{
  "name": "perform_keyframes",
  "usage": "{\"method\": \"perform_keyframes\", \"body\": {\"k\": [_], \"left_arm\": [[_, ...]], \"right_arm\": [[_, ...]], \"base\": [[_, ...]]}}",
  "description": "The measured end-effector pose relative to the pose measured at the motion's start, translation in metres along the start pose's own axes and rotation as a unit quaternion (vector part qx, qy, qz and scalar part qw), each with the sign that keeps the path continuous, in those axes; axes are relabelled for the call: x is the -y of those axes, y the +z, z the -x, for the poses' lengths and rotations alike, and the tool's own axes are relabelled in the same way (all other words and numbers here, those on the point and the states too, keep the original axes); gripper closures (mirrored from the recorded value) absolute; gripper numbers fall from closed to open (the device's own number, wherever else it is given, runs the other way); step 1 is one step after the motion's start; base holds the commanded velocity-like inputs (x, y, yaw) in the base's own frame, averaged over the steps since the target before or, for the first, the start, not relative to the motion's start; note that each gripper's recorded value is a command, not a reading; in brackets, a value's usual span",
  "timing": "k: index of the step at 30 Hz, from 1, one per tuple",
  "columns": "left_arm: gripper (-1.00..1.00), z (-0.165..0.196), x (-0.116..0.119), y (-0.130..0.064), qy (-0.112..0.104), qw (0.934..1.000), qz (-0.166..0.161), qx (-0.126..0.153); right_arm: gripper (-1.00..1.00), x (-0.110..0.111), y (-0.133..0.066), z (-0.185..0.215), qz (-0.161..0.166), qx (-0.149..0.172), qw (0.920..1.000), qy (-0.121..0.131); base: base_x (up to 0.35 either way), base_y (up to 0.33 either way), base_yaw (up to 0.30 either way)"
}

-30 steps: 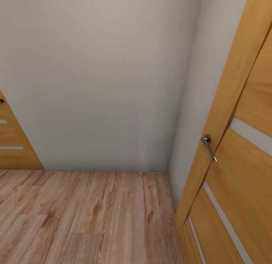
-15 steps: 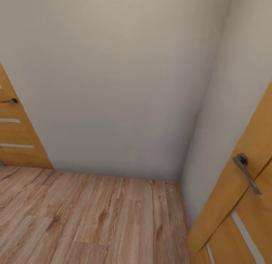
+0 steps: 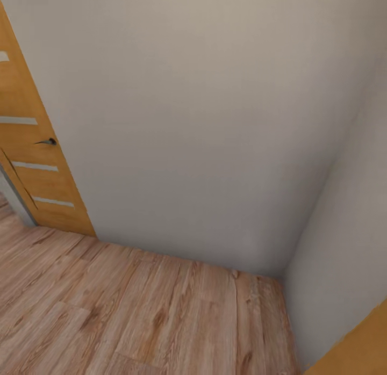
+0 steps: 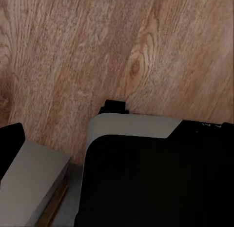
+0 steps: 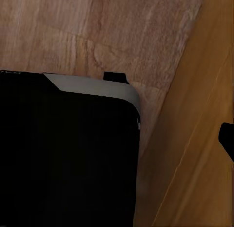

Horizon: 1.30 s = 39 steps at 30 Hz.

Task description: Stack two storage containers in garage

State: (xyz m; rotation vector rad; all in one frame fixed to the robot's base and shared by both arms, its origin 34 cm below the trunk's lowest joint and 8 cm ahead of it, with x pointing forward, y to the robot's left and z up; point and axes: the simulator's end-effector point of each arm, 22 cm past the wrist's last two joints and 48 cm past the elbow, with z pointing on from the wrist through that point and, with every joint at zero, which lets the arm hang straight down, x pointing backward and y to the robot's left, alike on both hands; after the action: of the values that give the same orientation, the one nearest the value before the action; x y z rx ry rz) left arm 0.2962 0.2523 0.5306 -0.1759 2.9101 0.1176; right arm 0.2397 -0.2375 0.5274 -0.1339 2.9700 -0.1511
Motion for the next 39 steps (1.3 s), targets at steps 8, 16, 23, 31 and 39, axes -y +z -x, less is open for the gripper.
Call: {"method": "perform_keyframes", "body": {"k": [8,16,23,31,39], "left_arm": [[-1.00,0.0001,-0.0003,0.0000,0.000,1.0000,0.000,0.000],[-1.00,0.0002,-0.0005,0.0001,0.000,1.0000,0.000,0.000],[-1.00,-0.0001,-0.0004,0.0001,0.000,1.0000,0.000,0.000],[-1.00,0.0002,-0.0003,0.0002,0.000,1.0000,0.000,0.000],[-1.00,0.0002,-0.0006,0.0003,-0.001,1.0000,0.001,0.000]], "right_arm": [[-1.00,0.0000,0.0000,0.0000,0.000,0.000,1.0000,0.000],[-1.00,0.0000,0.0000,0.0001,0.000,0.000,1.0000,-0.001],[-1.00,-0.0001,0.0000,0.0001,0.000,0.000,1.0000,-0.001],[-1.00,0.0000,0.0001,0.0001,0.000,0.000,1.0000,-0.001],[-1.00,-0.0001,0.0002,0.0001,0.000,0.000,1.0000,-0.001]], "base": [[0.319,0.000,0.269],[0.317,0.000,0.269],[0.276,0.000,0.269],[0.153,0.000,0.269],[0.009,0.000,0.270]]}}
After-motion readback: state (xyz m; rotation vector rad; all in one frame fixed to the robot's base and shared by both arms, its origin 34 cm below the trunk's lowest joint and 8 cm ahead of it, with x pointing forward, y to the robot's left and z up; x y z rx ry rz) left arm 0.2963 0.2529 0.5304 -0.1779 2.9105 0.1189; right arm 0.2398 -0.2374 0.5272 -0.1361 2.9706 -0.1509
